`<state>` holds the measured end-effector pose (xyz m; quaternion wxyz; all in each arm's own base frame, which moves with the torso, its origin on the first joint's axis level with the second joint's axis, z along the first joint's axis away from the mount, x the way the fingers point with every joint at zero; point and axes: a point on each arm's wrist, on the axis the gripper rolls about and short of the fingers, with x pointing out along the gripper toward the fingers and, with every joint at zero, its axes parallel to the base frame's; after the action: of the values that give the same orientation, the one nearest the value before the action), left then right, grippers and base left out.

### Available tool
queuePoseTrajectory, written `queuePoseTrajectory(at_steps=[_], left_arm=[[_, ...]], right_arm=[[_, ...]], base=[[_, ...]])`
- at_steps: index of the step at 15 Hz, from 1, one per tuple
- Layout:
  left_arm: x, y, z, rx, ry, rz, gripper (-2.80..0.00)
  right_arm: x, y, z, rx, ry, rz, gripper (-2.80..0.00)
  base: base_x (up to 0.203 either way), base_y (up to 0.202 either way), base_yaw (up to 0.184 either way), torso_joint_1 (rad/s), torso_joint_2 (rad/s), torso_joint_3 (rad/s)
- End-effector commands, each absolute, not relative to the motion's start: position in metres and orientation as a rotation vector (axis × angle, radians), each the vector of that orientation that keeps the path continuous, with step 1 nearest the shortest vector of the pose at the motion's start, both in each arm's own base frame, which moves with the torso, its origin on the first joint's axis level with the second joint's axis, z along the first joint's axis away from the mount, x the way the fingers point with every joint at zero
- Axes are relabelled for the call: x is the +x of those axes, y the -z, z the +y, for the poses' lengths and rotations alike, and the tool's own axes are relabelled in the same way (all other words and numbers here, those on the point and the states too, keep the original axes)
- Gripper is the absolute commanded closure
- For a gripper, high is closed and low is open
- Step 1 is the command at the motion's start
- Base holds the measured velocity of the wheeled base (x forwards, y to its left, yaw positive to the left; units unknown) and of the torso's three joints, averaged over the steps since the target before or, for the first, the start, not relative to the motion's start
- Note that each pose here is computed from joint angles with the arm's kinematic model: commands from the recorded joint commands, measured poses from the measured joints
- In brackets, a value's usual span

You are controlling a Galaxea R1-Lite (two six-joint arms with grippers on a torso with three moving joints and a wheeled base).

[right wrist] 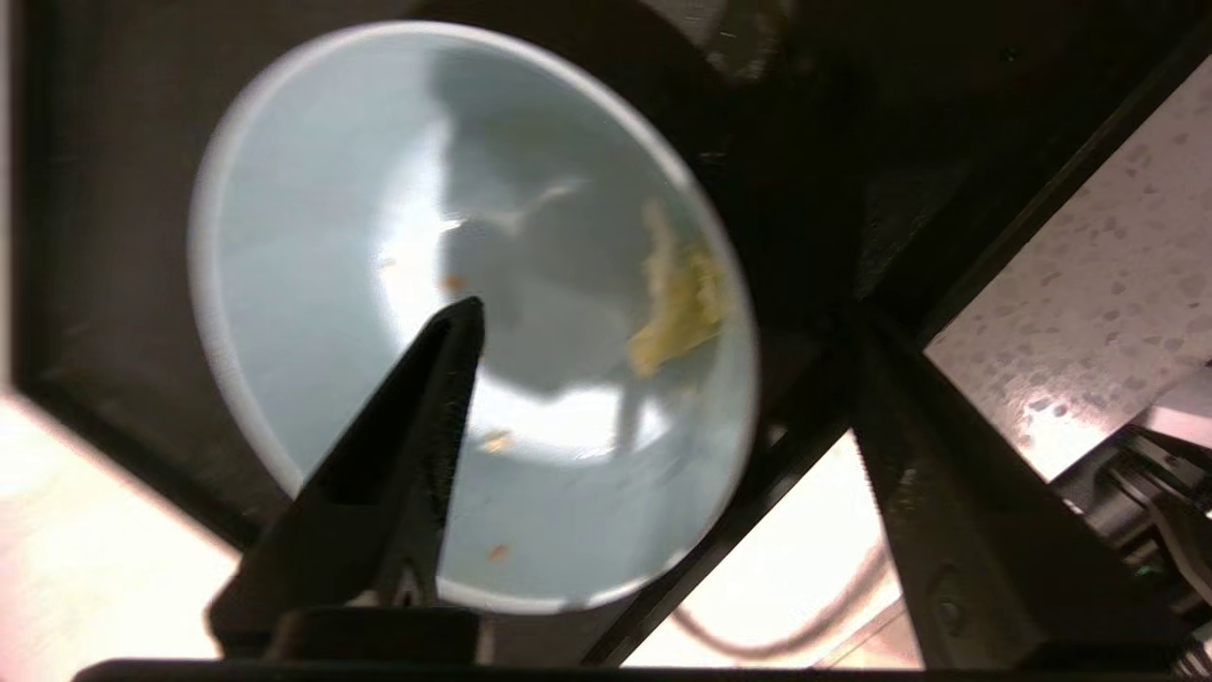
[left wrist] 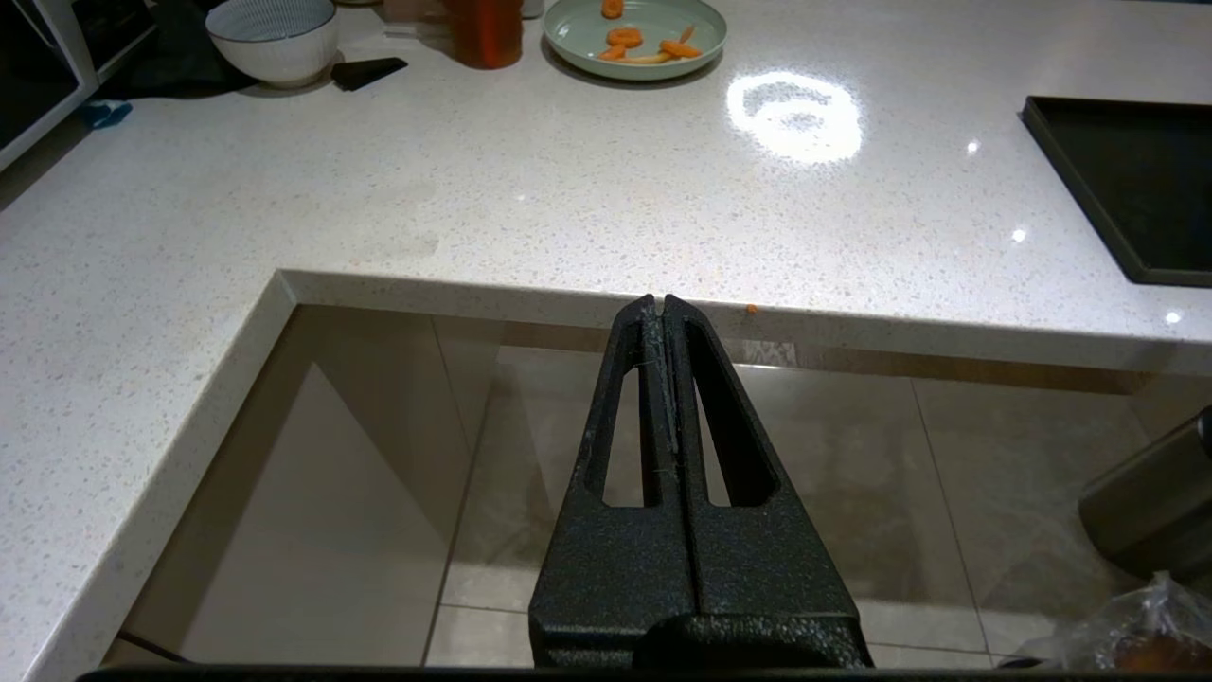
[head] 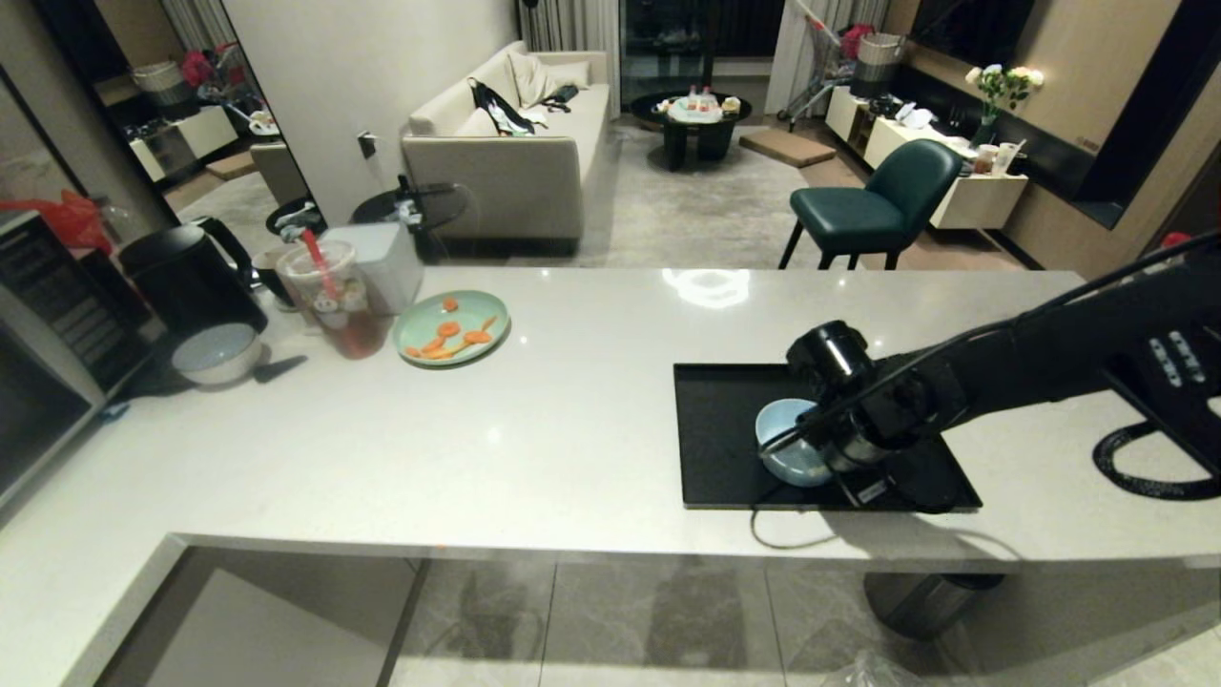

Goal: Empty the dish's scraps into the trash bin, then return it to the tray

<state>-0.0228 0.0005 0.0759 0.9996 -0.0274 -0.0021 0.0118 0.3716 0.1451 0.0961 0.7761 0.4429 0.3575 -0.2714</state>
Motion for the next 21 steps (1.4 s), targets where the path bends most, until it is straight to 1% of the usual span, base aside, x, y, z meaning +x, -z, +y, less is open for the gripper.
queuePoseTrajectory(at_steps=[1, 5, 9, 12, 13, 17, 21], left_arm=[[-0.023, -0.076, 0.001, -0.055, -0.024, -0.004, 0.00], [-0.023, -0.076, 0.001, -0.055, -0.024, -0.004, 0.00], [-0.023, -0.076, 0.001, -0.055, -0.024, -0.005, 0.00], [-0.023, -0.076, 0.001, -0.055, -0.024, -0.004, 0.00], [-0.023, -0.076, 0.001, -0.055, -0.024, -0.004, 0.00], [-0.023, -0.076, 0.001, -0.055, -0.024, -0.004, 0.00], [-0.023, -0.076, 0.001, -0.055, -0.023, -0.004, 0.00]], right_arm=[[0.369, -0.113, 0.144, 0.979, 0.559, 0.743, -2.80], [0.359, -0.139, 0.141, 0.991, 0.519, 0.711, -2.80], [0.331, -0.175, 0.143, 0.887, 0.428, 0.724, -2.80], [0.293, -0.188, 0.141, 0.720, 0.352, 0.784, -2.80], [0.279, -0.191, 0.138, 0.677, 0.326, 0.793, 0.00], [0.222, -0.195, 0.114, 0.467, 0.223, 0.825, 0.00], [0.148, -0.198, 0.073, 0.332, 0.117, 0.769, 0.00]], base=[[0.000, 0.000, 0.000, 0.000, 0.00, 0.000], [0.000, 0.000, 0.000, 0.000, 0.00, 0.000], [0.000, 0.000, 0.000, 0.000, 0.00, 0.000], [0.000, 0.000, 0.000, 0.000, 0.00, 0.000], [0.000, 0.000, 0.000, 0.000, 0.00, 0.000], [0.000, 0.000, 0.000, 0.000, 0.00, 0.000], [0.000, 0.000, 0.000, 0.000, 0.00, 0.000]])
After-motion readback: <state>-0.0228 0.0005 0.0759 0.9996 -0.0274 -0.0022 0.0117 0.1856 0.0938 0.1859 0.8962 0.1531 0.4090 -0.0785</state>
